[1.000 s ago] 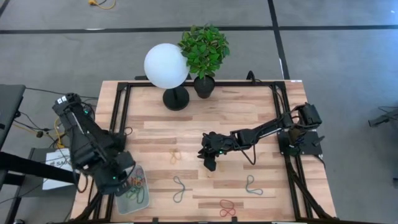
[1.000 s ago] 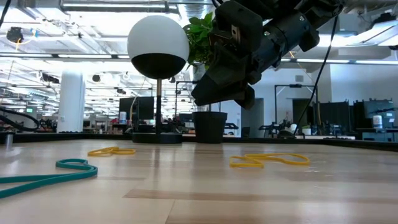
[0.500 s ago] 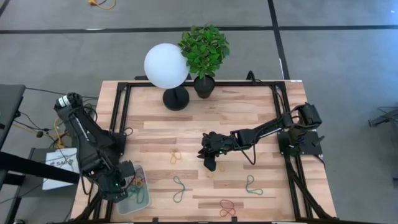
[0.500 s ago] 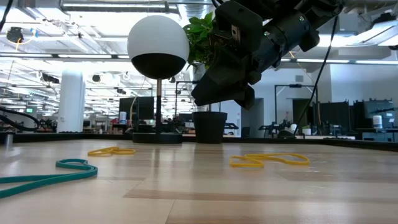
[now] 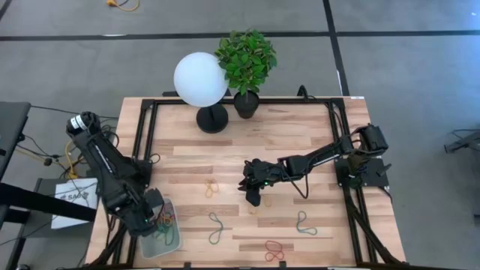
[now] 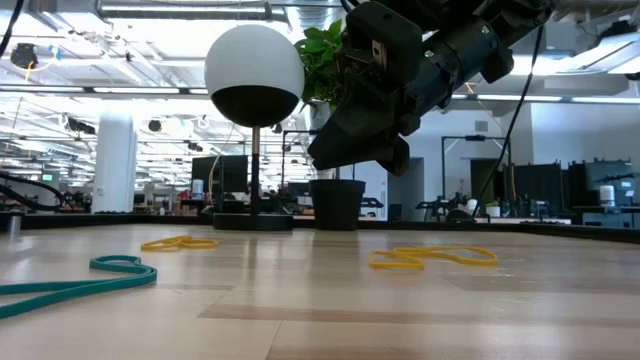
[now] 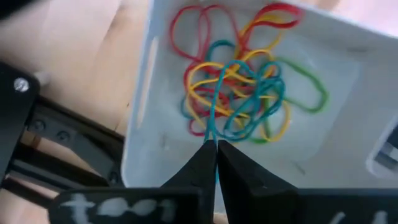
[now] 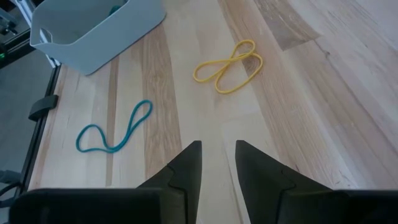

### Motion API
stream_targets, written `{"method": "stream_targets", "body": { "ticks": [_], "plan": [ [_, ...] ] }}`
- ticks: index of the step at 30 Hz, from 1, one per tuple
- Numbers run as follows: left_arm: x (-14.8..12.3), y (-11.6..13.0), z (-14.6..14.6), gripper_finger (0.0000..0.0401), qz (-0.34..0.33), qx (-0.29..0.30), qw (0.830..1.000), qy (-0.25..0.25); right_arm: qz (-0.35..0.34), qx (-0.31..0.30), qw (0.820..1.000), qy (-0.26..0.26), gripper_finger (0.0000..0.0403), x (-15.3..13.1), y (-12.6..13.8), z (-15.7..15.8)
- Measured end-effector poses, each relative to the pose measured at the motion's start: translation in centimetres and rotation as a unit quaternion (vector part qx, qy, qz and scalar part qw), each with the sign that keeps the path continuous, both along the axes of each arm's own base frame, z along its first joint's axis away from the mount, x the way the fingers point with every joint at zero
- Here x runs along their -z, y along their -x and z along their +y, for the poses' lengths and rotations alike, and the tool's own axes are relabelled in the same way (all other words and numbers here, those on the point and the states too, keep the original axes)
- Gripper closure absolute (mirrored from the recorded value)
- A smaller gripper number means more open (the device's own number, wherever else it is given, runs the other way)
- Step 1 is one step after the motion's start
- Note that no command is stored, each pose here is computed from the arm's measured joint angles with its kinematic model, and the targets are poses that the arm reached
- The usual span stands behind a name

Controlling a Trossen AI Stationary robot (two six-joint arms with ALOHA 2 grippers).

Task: Pick and place items into bin
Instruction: Put the blue rubber band into the gray bin

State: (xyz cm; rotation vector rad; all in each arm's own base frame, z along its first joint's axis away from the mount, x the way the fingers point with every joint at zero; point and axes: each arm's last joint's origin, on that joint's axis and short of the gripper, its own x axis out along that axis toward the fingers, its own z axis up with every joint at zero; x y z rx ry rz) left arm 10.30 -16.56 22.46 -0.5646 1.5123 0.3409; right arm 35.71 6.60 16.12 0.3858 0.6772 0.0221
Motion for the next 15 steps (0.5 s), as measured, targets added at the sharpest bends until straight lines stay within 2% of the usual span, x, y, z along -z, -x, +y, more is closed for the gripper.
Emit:
{"method": "stream_targets", "body": {
  "ticks": [11, 15],
  "plan": [
    [1.0, -0.2, 0.5, 0.0329, 0.010, -0.011, 1.000, -0.003, 0.000, 0.000, 1.000, 0.000, 0.0310, 0.0, 0.0, 0.0],
    [0.9, -1.3, 0.4, 0.0314, -0.051, 0.005, 0.999, 0.002, 0.000, 0.000, 1.000, 0.000, 0.0310, 0.0, 0.0, 0.0]
  ]
}}
